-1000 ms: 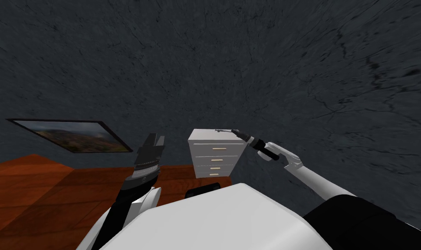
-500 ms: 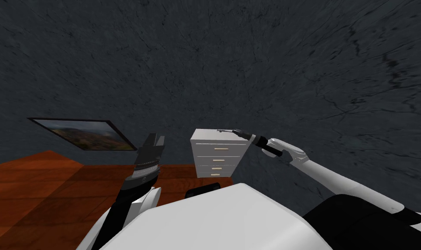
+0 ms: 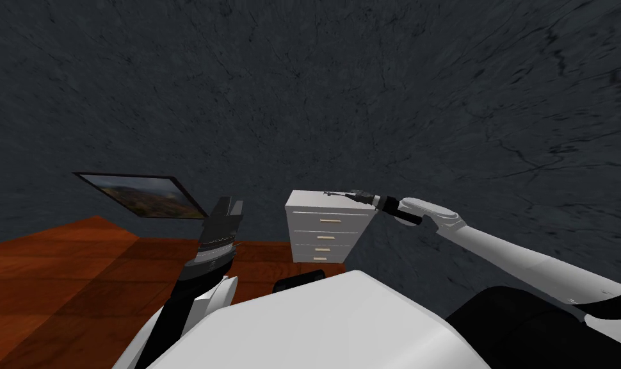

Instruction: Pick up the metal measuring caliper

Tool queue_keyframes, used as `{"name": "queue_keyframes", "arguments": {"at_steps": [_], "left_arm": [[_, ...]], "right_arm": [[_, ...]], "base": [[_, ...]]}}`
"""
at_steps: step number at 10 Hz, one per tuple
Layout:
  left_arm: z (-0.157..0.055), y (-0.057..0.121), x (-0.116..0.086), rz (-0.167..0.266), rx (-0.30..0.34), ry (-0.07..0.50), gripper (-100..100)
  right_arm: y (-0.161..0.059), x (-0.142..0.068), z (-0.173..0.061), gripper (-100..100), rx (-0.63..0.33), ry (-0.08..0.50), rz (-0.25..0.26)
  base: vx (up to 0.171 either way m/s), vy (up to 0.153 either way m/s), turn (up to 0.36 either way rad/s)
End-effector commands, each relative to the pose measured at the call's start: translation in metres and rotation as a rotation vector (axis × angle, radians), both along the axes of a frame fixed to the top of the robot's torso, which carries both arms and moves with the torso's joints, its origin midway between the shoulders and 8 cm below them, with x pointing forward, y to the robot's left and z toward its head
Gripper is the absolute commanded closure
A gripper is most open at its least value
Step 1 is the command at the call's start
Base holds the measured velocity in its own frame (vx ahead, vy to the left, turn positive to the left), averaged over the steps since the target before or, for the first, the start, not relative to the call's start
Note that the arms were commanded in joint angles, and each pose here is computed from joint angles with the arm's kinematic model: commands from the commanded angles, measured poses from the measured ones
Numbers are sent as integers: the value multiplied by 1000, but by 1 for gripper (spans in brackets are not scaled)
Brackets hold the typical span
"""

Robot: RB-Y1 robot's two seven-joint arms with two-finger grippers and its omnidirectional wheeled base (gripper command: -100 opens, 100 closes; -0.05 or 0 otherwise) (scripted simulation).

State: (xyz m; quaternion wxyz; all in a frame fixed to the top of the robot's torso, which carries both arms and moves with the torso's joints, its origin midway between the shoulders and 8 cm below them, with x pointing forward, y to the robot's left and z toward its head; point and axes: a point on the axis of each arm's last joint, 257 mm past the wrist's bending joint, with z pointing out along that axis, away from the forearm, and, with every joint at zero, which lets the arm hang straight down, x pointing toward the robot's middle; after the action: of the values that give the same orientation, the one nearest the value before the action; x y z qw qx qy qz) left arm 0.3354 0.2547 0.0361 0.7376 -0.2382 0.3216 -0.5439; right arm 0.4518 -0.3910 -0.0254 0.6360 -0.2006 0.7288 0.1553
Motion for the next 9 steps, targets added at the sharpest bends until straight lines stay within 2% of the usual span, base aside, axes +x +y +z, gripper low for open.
{"name": "queue_keyframes", "arguments": {"at_steps": [1, 2, 3, 4, 5, 6, 7, 8, 9], "left_arm": [[0, 0, 0, 0, 0, 0, 0], [0, 0, 0, 0, 0, 0, 0], [0, 0, 0, 0, 0, 0, 0], [0, 0, 0, 0, 0, 0, 0], [0, 0, 0, 0, 0, 0, 0], [0, 0, 0, 0, 0, 0, 0], [0, 0, 0, 0, 0, 0, 0], [0, 0, 0, 0, 0, 0, 0], [0, 0, 0, 0, 0, 0, 0]], "right_arm": [[-5, 2, 1, -100, -68, 10, 6], [-21, 2, -4, -100, -141, 23, -9], [-18, 4, -1, -100, -170, 27, 4], [-34, 4, -6, -100, -242, 43, -8], [-32, 6, -3, -100, -266, 45, 3], [-48, 6, -8, -100, -339, 64, -6], [-45, 8, -5, -100, -363, 66, 5], [-61, 7, -9, -100, -441, 88, 2], [-59, 9, -7, -100, -456, 89, 10]], "base": [[9, 30, 38], [5, 40, 92], [10, 31, 48], [16, 32, 100], [15, 25, 34], [16, 36, 75], [14, 30, 50], [17, 41, 91], [20, 29, 40]]}}
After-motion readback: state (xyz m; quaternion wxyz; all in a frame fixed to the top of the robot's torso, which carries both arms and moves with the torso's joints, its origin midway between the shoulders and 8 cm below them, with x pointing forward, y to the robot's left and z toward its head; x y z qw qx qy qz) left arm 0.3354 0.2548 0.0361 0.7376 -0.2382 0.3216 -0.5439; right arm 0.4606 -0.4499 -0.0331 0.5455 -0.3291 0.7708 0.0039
